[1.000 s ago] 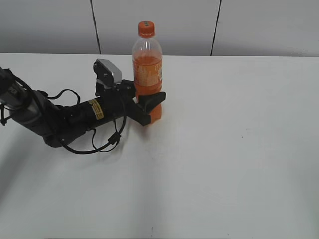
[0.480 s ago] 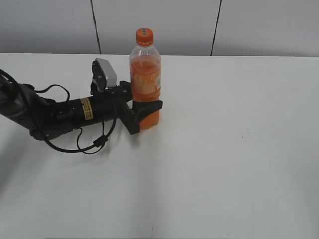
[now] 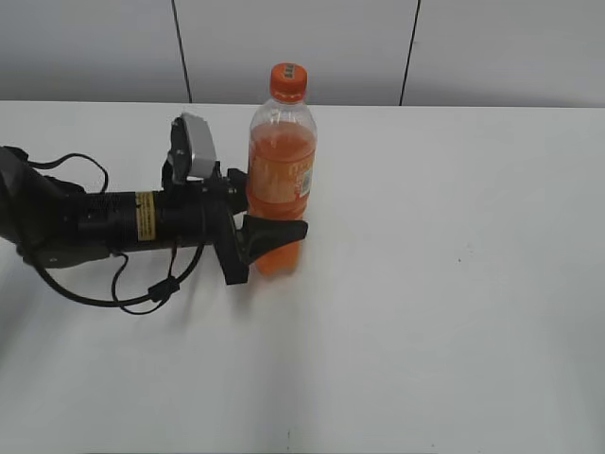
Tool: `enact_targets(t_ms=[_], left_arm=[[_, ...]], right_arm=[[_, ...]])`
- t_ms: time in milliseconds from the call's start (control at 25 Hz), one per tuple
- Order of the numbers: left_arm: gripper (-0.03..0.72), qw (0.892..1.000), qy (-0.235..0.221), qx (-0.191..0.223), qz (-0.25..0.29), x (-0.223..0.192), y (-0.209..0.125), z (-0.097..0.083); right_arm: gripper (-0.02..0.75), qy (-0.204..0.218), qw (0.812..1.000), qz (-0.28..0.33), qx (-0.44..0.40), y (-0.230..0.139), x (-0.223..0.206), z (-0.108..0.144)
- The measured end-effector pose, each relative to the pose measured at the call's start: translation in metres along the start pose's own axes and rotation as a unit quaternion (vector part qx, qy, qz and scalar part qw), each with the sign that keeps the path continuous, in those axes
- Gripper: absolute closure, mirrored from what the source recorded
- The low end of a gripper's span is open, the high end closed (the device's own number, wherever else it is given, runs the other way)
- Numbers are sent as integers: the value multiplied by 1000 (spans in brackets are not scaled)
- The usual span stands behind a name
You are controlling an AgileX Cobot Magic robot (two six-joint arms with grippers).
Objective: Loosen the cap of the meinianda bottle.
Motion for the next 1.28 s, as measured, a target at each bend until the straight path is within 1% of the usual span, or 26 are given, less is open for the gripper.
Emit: enact_targets(t_ms=[160,400,480,800,1080,1280], left_arm=[[291,999,-8,26,22,1,-18,-16],[291,999,-30,27,25,-14,-19,-37],[291,999,-36,28,25,-18,-21,-41],[291,997,-44,56,-6,-21,-27,-42],[291,997,-50,52,-13,-23,-27,-41],[291,998,-53,34,-15,-23,-28,-42]], right_arm=[[206,0,1000,0,0,0,0,0],[206,0,1000,0,0,0,0,0],[206,0,1000,0,0,0,0,0],[206,0,1000,0,0,0,0,0],[206,0,1000,0,0,0,0,0],[206,0,1000,0,0,0,0,0]])
Point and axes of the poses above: a point on each arm's last joint axis where the gripper is mounted, x pointing back along that axis away from the gripper, z along the wrist's bending axis when the last joint is at zero, y = z × x, the point moved 9 cm from there along -x, pointing out along that axis toward the gripper, and after that the axes turned 12 degrees about x, right-handed, at the moved point
